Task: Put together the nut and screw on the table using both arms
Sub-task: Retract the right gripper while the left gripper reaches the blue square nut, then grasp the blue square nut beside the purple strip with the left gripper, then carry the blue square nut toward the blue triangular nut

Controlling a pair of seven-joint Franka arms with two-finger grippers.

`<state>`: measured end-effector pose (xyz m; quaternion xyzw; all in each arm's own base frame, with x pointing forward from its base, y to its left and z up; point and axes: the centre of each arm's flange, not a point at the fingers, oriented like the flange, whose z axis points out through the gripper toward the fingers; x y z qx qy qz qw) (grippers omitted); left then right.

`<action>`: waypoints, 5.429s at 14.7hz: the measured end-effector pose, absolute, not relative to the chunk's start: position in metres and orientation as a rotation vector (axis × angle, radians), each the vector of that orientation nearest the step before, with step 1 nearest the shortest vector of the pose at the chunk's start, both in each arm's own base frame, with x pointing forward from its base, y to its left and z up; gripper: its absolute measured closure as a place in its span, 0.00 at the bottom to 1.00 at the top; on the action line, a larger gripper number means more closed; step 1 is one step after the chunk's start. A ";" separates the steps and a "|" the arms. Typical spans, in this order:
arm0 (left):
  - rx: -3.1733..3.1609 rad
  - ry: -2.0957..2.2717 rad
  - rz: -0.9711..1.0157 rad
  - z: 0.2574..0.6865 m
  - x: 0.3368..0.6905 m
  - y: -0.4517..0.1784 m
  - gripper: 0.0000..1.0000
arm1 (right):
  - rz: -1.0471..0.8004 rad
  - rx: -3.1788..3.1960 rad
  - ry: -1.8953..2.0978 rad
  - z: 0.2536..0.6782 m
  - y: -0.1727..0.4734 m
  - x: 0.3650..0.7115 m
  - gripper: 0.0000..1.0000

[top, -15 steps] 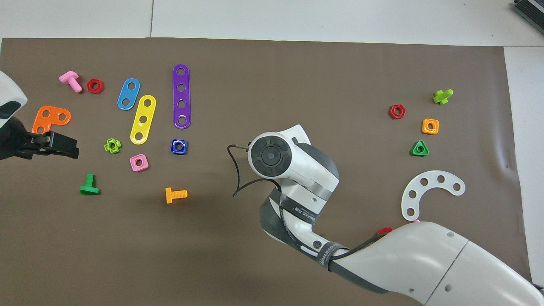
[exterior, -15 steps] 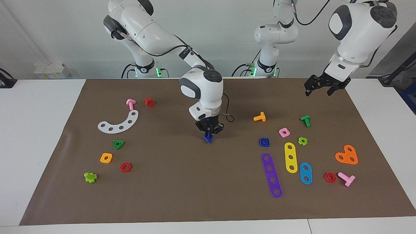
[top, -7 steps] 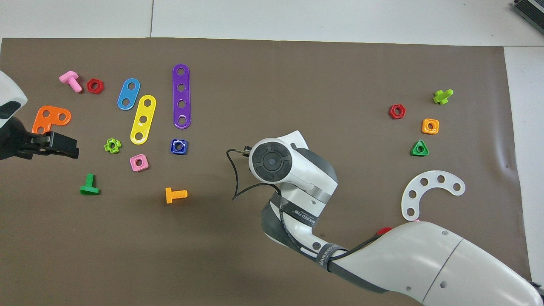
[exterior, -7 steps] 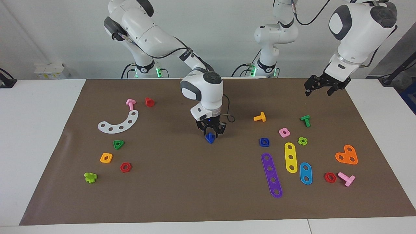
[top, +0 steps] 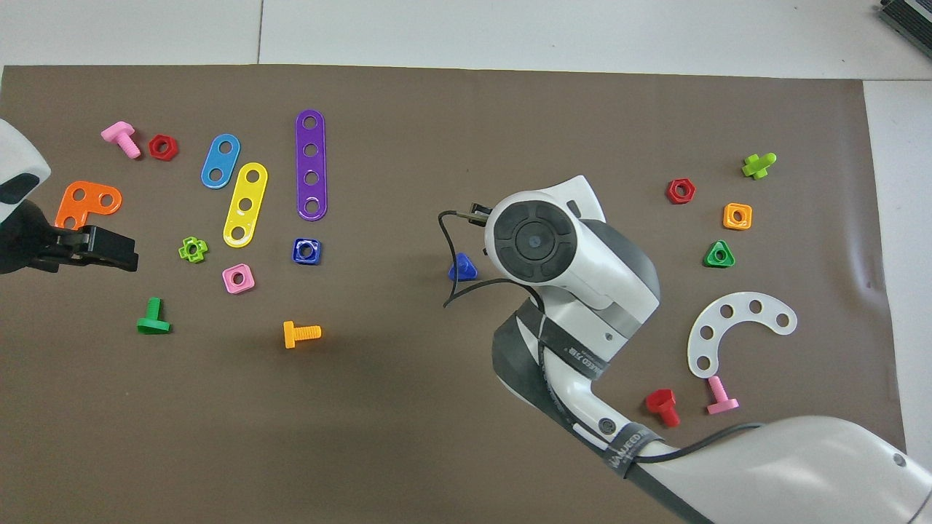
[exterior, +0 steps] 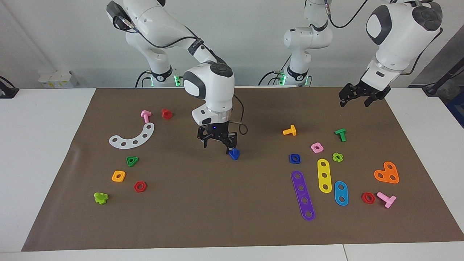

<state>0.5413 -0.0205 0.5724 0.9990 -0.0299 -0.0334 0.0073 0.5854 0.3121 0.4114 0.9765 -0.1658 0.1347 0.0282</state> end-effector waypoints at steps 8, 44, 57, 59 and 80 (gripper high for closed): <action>3.117 -0.176 0.010 0.576 0.547 -0.051 0.00 | 0.301 3.038 -0.337 0.500 0.148 0.614 0.00; 3.093 -0.145 0.114 0.291 0.580 -0.180 0.19 | 0.027 3.095 -0.172 0.622 -0.012 0.533 0.00; 3.099 -0.221 0.093 0.292 0.583 -0.168 0.37 | 0.026 3.095 -0.191 0.622 -0.019 0.533 0.00; 3.100 -0.222 0.092 0.292 0.584 -0.168 0.41 | 0.026 3.095 -0.191 0.622 -0.019 0.533 0.00; 3.071 -0.056 0.053 0.373 0.591 -0.301 0.53 | 0.026 3.095 -0.198 0.622 -0.021 0.533 0.00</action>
